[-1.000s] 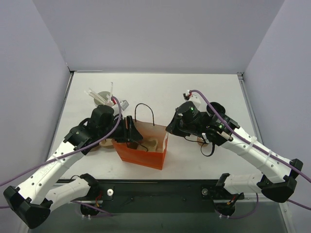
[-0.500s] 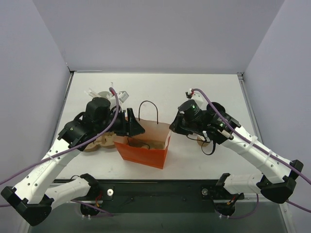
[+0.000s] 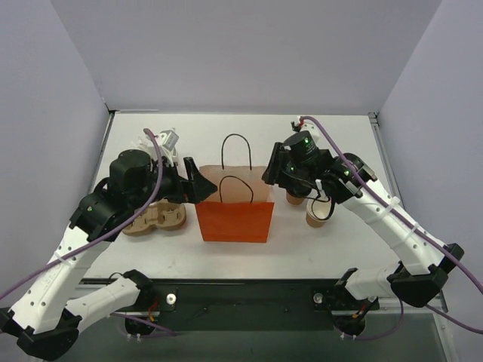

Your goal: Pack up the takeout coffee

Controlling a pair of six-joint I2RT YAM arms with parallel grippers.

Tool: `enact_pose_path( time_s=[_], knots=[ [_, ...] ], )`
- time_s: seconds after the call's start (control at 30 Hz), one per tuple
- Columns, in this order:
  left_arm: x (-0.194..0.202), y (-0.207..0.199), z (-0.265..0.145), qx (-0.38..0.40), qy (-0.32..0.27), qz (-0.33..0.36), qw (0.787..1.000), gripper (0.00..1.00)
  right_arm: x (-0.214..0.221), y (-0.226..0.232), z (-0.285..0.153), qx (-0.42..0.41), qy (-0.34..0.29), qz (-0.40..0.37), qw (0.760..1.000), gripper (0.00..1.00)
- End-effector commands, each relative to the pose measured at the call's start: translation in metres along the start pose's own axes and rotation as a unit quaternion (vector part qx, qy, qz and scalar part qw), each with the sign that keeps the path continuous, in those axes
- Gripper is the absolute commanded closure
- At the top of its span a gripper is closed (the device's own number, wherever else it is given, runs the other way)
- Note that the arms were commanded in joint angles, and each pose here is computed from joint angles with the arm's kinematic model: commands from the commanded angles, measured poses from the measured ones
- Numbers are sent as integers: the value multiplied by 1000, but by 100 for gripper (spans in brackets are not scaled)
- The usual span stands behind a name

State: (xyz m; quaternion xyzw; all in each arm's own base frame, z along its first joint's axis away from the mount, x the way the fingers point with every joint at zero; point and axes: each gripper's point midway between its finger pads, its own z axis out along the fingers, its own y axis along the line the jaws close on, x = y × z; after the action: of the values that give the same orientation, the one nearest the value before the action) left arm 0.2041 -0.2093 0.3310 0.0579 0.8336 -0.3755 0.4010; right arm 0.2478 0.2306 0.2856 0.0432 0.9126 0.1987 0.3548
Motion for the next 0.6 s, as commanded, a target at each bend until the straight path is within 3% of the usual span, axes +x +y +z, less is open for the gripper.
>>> enact_pose_path(
  time_s=[0.0,0.17,0.37,0.5,0.57],
  knots=[
    [-20,20,-23,-64,-53,40,996,3,-6,5,-27,-19,16,-17,1000,52],
    [-7,50,-21,-137,-16,43,990,3,23,-7,-25,4,66,-31,997,52],
    [1,57,2,-131,8,69,989,5,28,-14,-11,32,79,-53,995,53],
    [8,53,24,-92,19,84,992,26,24,-24,6,74,78,-88,990,58],
    [5,52,32,-88,24,89,992,43,17,-25,11,85,71,-107,988,66]
  ],
)
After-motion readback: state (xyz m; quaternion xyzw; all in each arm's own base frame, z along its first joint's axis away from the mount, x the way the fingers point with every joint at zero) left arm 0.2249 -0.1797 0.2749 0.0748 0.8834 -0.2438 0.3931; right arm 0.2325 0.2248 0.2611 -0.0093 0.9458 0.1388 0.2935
